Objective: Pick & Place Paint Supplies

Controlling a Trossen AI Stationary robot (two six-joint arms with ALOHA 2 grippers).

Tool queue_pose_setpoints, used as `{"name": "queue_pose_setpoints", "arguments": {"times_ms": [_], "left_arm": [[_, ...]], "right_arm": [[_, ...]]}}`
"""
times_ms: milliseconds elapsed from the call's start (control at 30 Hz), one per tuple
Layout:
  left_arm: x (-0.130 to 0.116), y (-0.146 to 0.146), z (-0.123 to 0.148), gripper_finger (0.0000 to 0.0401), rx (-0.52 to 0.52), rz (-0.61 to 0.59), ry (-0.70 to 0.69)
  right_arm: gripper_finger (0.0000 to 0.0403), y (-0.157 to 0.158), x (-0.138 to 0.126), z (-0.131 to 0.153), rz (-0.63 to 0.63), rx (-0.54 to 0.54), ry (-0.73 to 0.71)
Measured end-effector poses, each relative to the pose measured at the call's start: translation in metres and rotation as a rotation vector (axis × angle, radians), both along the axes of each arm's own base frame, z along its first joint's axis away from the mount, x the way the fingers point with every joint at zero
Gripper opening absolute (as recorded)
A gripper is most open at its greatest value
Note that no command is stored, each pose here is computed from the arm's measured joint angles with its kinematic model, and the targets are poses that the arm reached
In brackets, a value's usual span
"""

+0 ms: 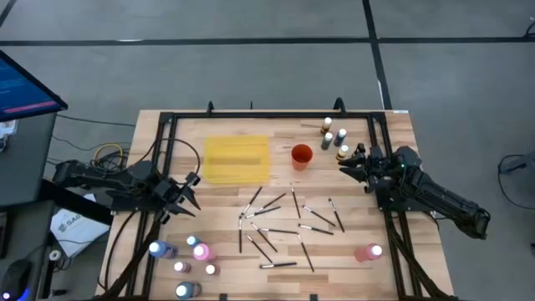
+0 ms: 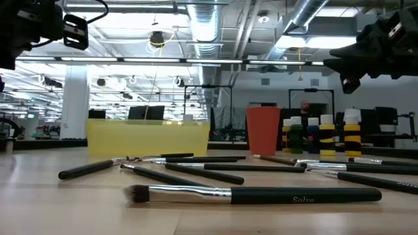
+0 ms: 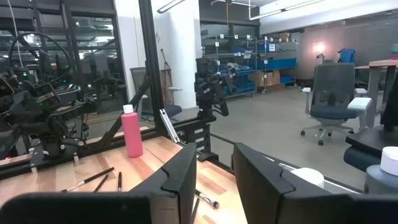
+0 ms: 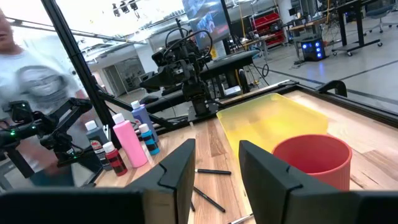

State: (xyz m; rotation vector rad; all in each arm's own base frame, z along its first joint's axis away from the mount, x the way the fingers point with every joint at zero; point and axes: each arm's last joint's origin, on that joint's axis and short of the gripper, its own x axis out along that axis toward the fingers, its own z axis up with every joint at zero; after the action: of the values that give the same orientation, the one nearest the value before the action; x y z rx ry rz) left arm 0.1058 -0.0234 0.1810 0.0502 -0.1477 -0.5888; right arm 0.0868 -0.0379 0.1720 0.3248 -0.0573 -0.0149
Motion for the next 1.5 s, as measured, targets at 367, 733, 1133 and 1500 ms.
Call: {"name": "queue_pose_setpoints", "arguments": {"times_ms": [367,733,1133,1500], "left_arm": [[0.0,0.0,0.0,0.01,0.0,0.0,0.0],[0.0,0.0,0.0,0.01,-0.002,0.006,-0.002],[0.0,0.001,0.005,0.01,-0.087,0.025,-0.006],[-0.01,0.002,0.032,0.01,-0.372,-0.056,-0.141]], "right_arm": [[0.012,0.0,0.0,0.0,0.0,0.0,0.0],[0.012,0.0,0.0,0.0,0.0,0.0,0.0],[0.012,0.0,0.0,0.0,0.0,0.0,0.0],[0.012,0.0,0.0,0.0,0.0,0.0,0.0]]}}
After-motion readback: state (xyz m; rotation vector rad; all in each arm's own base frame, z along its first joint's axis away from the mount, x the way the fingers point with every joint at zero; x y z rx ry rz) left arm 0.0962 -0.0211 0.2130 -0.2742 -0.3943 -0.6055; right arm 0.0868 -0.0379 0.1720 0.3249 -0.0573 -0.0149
